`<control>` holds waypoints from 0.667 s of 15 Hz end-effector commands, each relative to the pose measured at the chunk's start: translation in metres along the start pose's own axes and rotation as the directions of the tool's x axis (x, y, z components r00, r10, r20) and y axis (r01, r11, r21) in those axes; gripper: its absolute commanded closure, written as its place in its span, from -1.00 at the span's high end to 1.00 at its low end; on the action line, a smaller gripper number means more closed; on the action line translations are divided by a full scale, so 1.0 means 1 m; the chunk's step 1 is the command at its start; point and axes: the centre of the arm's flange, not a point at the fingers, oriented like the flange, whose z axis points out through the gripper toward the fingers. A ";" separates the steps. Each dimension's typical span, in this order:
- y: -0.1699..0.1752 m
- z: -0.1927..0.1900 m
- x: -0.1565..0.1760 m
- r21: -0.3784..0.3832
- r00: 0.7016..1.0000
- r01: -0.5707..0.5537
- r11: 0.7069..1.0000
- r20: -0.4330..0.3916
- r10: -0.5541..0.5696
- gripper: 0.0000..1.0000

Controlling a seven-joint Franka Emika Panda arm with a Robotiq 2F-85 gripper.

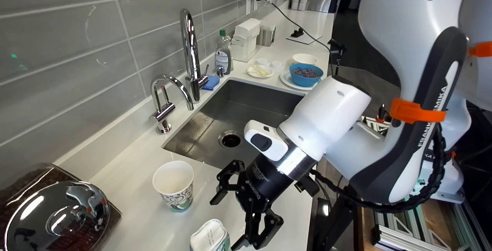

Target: Pick up the cup on the right and put it upside down

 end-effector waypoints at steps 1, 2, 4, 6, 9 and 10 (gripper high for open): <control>-0.017 -0.033 0.016 -0.005 0.992 -0.049 0.999 0.117 0.049 1.00; -0.020 -0.037 0.020 0.003 0.988 -0.077 0.997 0.136 0.076 1.00; -0.028 -0.045 0.030 0.003 0.977 -0.136 0.991 0.168 0.133 1.00; -0.036 -0.054 0.040 0.003 0.970 -0.153 0.988 0.191 0.150 1.00; -0.047 -0.063 0.052 0.001 0.951 -0.211 0.978 0.233 0.205 1.00; -0.052 -0.066 0.055 -0.012 0.940 -0.233 0.972 0.255 0.228 1.00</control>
